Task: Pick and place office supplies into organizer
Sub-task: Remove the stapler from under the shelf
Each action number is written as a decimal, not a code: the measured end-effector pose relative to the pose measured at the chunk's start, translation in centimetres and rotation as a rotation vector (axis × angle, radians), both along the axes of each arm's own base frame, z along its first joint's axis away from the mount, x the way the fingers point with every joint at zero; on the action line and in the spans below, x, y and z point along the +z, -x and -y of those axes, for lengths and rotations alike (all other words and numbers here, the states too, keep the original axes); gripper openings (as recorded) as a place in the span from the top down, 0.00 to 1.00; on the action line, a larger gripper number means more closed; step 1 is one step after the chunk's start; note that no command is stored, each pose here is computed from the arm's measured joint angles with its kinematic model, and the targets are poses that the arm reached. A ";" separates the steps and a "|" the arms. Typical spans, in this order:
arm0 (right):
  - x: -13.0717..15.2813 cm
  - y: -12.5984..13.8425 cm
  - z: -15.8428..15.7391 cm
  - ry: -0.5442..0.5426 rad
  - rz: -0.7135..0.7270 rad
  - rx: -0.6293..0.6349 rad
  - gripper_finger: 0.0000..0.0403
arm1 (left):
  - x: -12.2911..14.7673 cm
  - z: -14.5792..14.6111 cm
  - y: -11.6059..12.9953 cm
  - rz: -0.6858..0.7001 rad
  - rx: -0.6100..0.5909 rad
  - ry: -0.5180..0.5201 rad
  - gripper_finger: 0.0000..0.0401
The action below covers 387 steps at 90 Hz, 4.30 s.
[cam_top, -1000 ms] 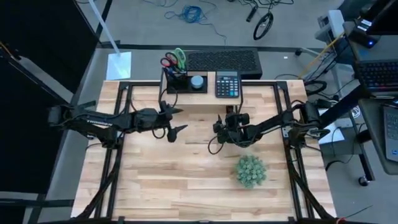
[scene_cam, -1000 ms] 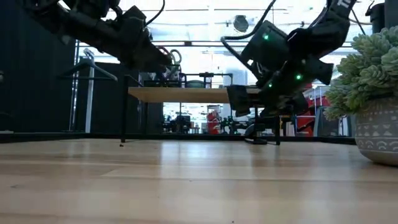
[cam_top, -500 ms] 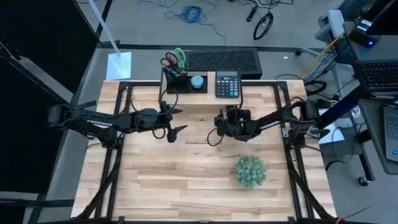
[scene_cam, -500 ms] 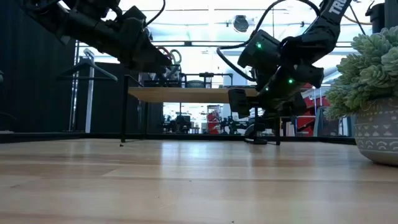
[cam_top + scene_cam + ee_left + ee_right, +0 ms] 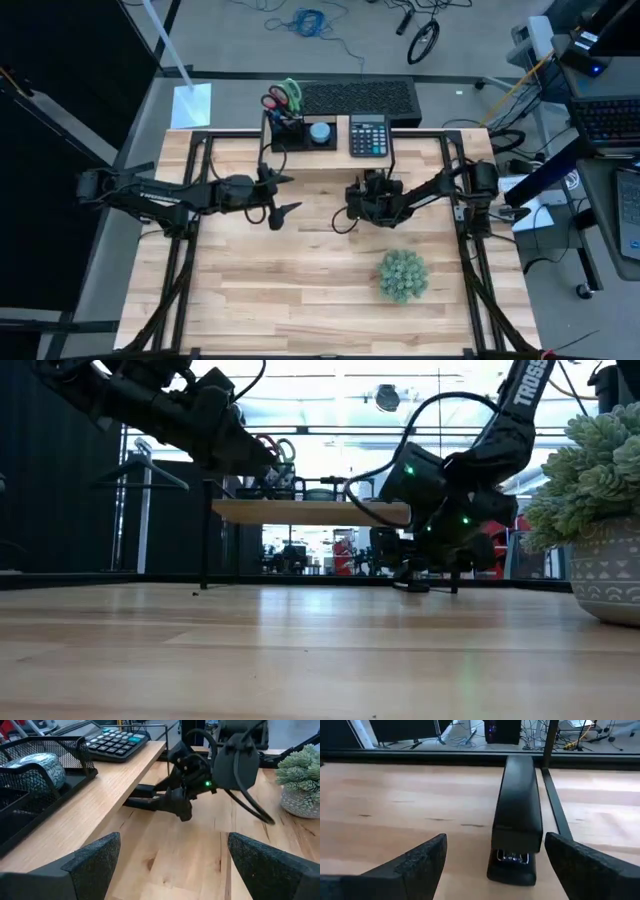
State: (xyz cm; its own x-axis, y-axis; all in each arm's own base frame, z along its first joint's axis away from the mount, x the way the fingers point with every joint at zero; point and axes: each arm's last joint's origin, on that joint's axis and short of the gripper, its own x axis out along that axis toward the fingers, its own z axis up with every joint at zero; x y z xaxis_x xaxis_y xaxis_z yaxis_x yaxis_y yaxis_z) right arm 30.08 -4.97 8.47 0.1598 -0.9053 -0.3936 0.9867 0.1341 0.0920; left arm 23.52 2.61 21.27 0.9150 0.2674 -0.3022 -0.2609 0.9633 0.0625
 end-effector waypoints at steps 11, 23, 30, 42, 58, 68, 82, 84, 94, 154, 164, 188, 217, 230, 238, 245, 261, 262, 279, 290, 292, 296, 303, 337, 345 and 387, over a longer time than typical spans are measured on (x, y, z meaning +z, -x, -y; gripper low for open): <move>0.0 0.0 0.2 0.002 0.001 -0.007 0.21 | 0.0 0.0 0.0 0.000 0.000 0.000 0.11; 0.0 0.1 0.7 0.004 0.000 -0.025 0.23 | 0.0 0.0 0.0 0.000 0.000 0.000 0.11; 0.0 0.2 1.0 0.008 -0.003 -0.035 0.27 | 0.0 0.0 0.0 0.000 0.000 -0.001 0.11; 0.1 0.0 1.2 0.021 -0.015 -0.029 0.34 | 0.0 0.0 0.0 -0.001 0.000 -0.001 0.11; 0.3 -0.3 1.3 0.036 -0.037 0.000 0.43 | 0.0 0.0 0.0 -0.001 0.000 -0.001 0.11; 0.3 -0.3 1.4 0.038 -0.042 0.001 0.50 | 0.0 0.0 0.0 -0.002 0.000 -0.001 0.11; 0.3 -0.2 1.6 0.028 -0.042 0.000 0.63 | 0.0 0.0 0.0 -0.002 0.000 -0.001 0.11; 0.3 -0.2 1.6 0.025 -0.042 0.002 0.64 | 0.0 0.0 0.0 -0.002 0.000 -0.001 0.11; 0.3 -0.3 1.5 0.014 -0.040 0.011 0.71 | 0.0 0.0 0.0 -0.002 0.000 -0.002 0.11; 2.0 -3.7 -2.3 -0.154 0.020 0.310 0.71 | 0.0 0.0 0.0 -0.002 -0.001 -0.002 0.11; 2.8 -4.1 -3.3 -0.207 -0.014 0.367 0.71 | 0.0 0.0 0.0 -0.002 -0.001 -0.002 0.11; 5.8 -3.8 -6.7 -0.324 -0.158 0.495 0.72 | 0.0 0.0 0.0 -0.002 0.000 -0.001 0.11; 8.2 -0.9 -11.3 -0.445 -0.282 0.449 0.71 | 0.0 0.0 0.0 -0.002 0.000 0.000 0.11; 8.0 0.5 -13.2 -0.492 -0.276 0.390 0.71 | 0.0 0.0 0.0 -0.001 -0.001 0.000 0.11; 7.9 1.7 -14.2 -0.514 -0.282 0.322 0.72 | 0.0 0.0 0.0 -0.001 -0.001 0.001 0.11; 7.9 2.8 -14.9 -0.515 -0.286 0.255 0.72 | 0.0 0.0 0.0 0.000 -0.001 0.001 0.11; 8.3 5.5 -15.9 -0.481 -0.318 0.089 0.71 | 0.0 0.0 0.0 0.000 -0.001 0.001 0.11; 8.3 5.6 -15.9 -0.479 -0.321 0.081 0.71 | 0.0 0.0 0.0 0.000 -0.001 0.001 0.11; 8.3 7.2 -15.9 -0.449 -0.354 -0.027 0.71 | 0.0 0.2 0.0 0.000 -0.008 0.004 0.11; 8.1 7.3 -15.5 -0.453 -0.339 -0.064 0.71 | 0.0 0.4 -0.1 0.001 -0.014 0.007 0.11; 8.2 7.2 -15.5 -0.454 -0.335 -0.066 0.71 | 0.0 0.4 -0.1 0.002 -0.014 0.008 0.11; 8.2 7.1 -15.4 -0.462 -0.322 -0.067 0.71 | 0.0 0.4 -0.1 0.004 -0.011 0.019 0.11; 8.5 7.1 -15.3 -0.471 -0.300 -0.060 0.71 | 0.0 0.4 -0.1 0.006 -0.009 0.023 0.11; 12.6 9.2 -14.1 -0.493 -0.202 -0.089 0.71 | 0.0 0.4 -0.1 0.006 -0.008 0.023 0.11; 13.7 10.2 -13.5 -0.475 -0.208 -0.117 0.71 | 0.0 0.4 -0.1 0.006 -0.008 0.023 0.11; 9.9 14.3 -7.3 -0.496 -0.170 -0.165 0.71 | -0.2 0.4 0.0 -0.013 -0.008 0.024 0.11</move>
State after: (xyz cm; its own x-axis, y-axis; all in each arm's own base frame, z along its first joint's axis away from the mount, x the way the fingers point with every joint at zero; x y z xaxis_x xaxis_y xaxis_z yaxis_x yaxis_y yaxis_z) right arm 15.81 2.29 18.38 -0.0714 -0.6124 -0.7873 0.9974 -0.0423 -0.0576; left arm 23.52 2.23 21.10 0.9131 0.2523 -0.3203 -0.2522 0.9667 0.0426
